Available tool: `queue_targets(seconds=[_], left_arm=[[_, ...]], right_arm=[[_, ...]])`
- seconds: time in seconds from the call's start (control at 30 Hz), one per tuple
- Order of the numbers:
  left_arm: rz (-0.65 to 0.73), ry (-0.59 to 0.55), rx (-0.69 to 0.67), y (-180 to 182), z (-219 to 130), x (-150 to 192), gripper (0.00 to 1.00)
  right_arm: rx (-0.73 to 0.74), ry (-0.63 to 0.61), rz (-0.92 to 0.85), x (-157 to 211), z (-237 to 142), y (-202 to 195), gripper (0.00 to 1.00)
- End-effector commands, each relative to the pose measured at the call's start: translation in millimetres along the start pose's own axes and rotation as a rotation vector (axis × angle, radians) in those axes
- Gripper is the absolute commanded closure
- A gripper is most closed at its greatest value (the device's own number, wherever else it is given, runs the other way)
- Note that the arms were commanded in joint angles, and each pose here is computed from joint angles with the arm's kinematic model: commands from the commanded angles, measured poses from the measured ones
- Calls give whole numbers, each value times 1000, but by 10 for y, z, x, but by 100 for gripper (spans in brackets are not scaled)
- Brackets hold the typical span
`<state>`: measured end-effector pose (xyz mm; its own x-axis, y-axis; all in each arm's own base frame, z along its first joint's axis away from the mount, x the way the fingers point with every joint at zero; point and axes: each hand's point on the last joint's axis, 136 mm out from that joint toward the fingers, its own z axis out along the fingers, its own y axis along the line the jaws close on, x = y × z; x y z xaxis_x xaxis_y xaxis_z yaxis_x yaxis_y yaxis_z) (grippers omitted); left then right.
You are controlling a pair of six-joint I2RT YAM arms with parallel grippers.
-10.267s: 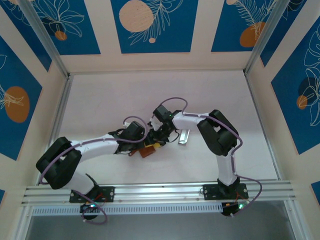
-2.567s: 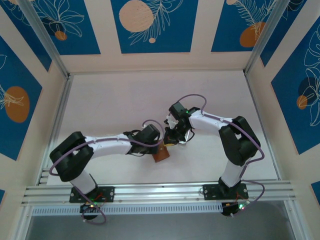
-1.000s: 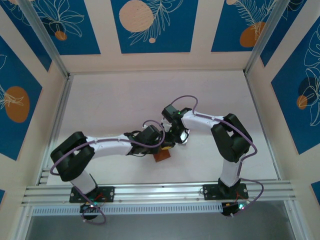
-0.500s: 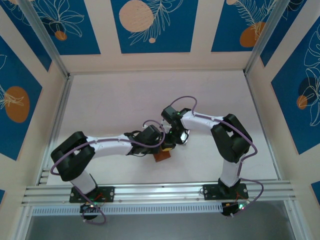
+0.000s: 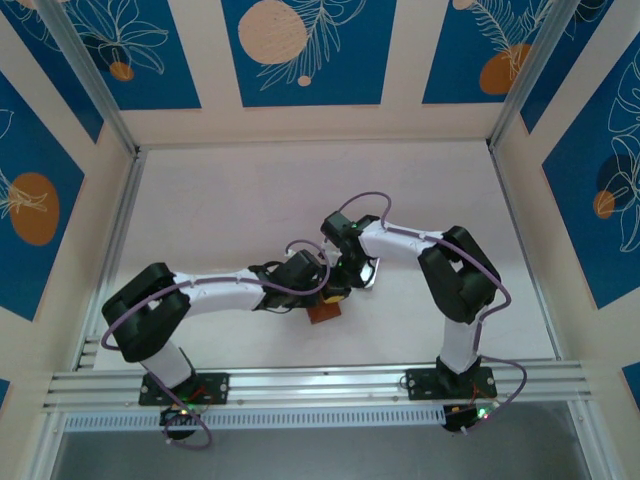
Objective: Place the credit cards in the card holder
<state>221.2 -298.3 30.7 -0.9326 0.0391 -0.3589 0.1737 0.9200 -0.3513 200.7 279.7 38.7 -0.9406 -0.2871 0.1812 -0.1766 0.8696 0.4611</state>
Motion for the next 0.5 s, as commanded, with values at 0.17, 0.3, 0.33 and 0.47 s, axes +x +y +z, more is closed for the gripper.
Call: queue_targets(seconds=[0.17,0.3,0.33,0.47], left_arm=[[6,49,-30,85,118,182,83],[7,46,-25,70,113,171,83],[7,47,-26,72,114,173,83],[7,43,-21,54,105,156,83]], right_arm=[[40,51,12,40,197,-44,100],[91,62,26,66,271,-124,100],[105,62,28,68,292,-139,100],[141,62,39,60,363,-161,100]])
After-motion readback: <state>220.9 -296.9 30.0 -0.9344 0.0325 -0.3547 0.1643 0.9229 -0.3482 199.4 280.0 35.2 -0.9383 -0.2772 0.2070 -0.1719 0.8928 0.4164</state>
